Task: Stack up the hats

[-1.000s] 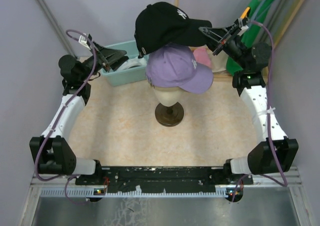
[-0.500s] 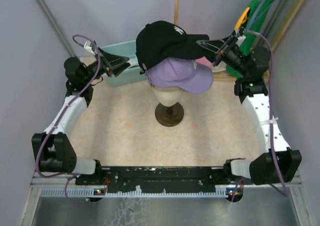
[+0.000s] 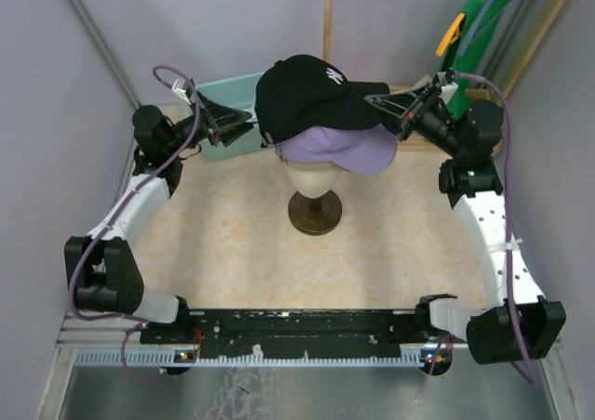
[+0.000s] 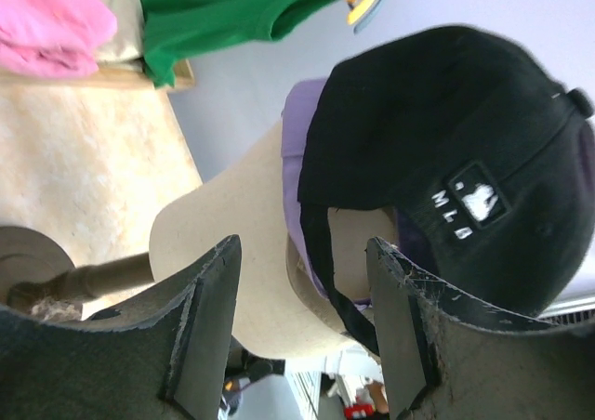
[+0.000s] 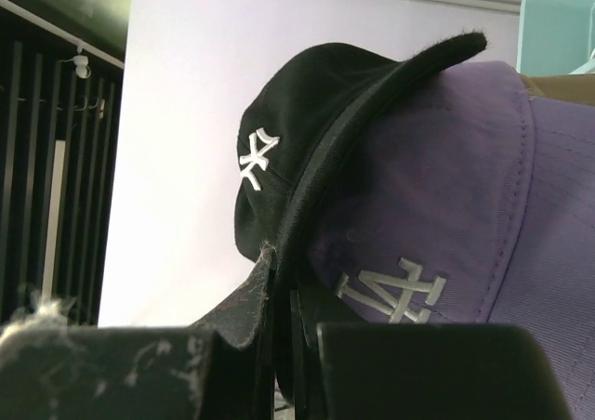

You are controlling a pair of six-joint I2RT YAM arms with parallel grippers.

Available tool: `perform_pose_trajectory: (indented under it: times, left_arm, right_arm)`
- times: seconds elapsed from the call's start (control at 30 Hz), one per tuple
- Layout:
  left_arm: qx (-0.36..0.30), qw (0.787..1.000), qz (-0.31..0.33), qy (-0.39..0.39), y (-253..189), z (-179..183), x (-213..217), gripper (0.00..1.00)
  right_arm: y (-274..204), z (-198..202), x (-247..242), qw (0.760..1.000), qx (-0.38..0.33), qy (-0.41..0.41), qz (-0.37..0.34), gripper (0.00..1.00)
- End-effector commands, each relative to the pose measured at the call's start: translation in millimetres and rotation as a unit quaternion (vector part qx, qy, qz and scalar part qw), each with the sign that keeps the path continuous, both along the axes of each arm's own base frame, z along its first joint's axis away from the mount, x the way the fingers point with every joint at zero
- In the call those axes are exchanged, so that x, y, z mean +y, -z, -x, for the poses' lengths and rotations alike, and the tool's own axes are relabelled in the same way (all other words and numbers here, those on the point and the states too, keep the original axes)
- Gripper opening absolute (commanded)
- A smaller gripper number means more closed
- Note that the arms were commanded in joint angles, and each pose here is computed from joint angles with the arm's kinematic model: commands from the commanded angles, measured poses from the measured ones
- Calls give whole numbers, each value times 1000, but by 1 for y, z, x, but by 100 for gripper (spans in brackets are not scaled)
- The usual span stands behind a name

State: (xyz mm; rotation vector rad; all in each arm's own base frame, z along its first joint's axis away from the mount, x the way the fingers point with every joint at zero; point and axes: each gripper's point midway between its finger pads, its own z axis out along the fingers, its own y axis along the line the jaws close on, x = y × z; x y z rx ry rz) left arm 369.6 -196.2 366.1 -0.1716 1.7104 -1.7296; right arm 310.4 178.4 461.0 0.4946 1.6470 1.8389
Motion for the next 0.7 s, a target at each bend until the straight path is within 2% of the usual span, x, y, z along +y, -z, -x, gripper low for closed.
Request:
perform_pose_trajectory:
  times: [0.0, 0.23, 0.67]
  left_arm:
    - [-9, 999, -10, 47, 1, 15, -20, 62]
    - [5, 998, -15, 68, 11, 24, -40, 63]
    - [25, 994, -23, 106, 33, 20, -70, 63]
  right_arm:
    - [-10, 17, -3, 999, -33, -2, 2, 0]
    - [-11, 17, -7, 999, -39, 4, 2, 0]
    - [-1, 23, -18, 999, -35, 15, -8, 0]
